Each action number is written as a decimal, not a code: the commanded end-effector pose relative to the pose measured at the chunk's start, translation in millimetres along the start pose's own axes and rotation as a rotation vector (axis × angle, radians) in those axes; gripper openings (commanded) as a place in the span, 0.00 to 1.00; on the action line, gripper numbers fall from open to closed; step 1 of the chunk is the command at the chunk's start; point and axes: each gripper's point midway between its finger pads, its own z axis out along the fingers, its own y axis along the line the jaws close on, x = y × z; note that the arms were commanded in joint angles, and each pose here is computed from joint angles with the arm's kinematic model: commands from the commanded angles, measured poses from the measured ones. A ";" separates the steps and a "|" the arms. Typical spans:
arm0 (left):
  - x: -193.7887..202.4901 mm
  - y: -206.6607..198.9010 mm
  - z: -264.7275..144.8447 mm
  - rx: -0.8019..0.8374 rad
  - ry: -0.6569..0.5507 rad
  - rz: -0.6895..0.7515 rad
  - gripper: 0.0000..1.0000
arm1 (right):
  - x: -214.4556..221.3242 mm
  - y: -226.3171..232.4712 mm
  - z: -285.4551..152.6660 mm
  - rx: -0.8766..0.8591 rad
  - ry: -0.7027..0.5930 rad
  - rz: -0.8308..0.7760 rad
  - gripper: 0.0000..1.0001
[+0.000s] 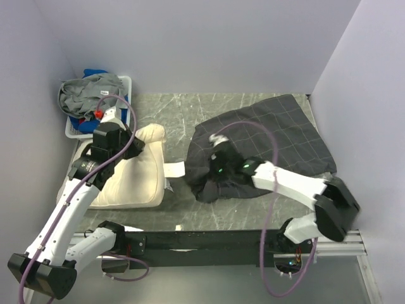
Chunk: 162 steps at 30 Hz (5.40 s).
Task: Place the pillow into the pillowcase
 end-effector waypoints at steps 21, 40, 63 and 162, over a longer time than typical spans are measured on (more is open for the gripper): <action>130.3 -46.0 15.1 0.200 0.270 0.066 0.01 | 21.8 -145.5 -43.9 0.381 -0.111 0.303 0.00; 164.4 -8.8 21.8 0.130 0.284 0.025 0.01 | -104.3 -33.7 -108.2 -0.070 -0.396 0.039 0.66; 141.6 -12.3 0.0 0.153 0.225 0.015 0.01 | -89.2 -33.4 63.9 0.150 0.136 -0.293 0.67; 128.9 -115.3 206.4 0.131 0.296 0.160 0.01 | -106.3 -95.3 -74.3 0.063 -0.401 0.416 1.00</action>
